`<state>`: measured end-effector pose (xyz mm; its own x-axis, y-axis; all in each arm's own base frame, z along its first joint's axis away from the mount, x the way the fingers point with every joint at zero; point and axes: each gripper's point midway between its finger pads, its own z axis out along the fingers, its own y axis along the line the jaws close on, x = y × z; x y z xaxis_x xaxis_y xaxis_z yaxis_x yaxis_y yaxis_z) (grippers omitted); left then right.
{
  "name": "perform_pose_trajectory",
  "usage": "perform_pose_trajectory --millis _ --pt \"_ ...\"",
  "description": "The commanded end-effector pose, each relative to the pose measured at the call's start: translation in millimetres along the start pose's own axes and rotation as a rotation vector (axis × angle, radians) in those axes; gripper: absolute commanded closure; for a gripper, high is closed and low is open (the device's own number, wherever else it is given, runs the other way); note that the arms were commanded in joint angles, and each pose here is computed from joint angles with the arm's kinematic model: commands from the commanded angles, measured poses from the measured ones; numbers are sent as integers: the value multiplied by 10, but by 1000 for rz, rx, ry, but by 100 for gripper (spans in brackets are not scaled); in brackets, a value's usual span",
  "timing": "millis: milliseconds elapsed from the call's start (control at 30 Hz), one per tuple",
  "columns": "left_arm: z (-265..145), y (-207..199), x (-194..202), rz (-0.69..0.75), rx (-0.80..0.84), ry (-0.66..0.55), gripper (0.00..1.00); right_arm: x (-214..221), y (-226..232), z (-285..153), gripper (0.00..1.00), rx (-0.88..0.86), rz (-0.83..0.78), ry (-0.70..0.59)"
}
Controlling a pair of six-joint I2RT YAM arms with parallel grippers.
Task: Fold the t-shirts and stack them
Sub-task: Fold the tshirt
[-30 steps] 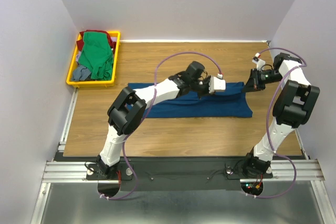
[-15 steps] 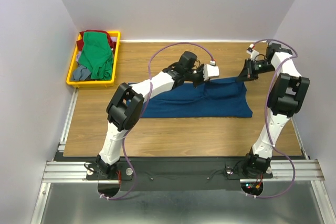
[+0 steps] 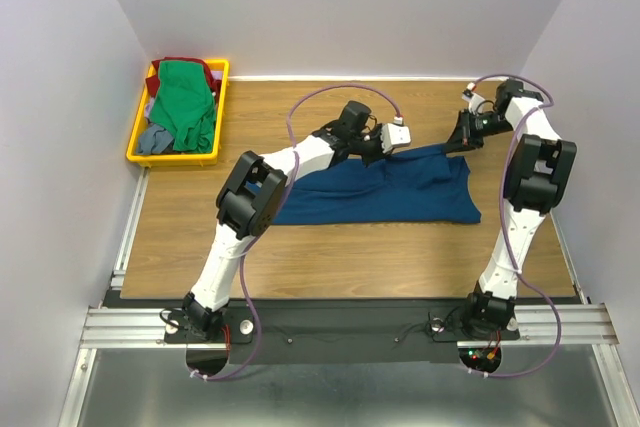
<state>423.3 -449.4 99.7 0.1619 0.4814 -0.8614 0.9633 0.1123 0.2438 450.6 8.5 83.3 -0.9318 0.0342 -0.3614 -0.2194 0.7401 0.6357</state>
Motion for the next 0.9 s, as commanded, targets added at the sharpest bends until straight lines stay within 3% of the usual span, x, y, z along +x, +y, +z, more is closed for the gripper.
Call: perform_pose_trajectory --millis 0,400,867 --pt "-71 185 -351 58 -39 -66 100 -233 -68 -13 99 56 -62 -46" --pt "-276 118 -158 18 -64 -18 100 -449 119 96 99 125 -141 -44" --pt "-223 80 25 -19 -48 20 100 -279 5 346 99 177 -130 35"
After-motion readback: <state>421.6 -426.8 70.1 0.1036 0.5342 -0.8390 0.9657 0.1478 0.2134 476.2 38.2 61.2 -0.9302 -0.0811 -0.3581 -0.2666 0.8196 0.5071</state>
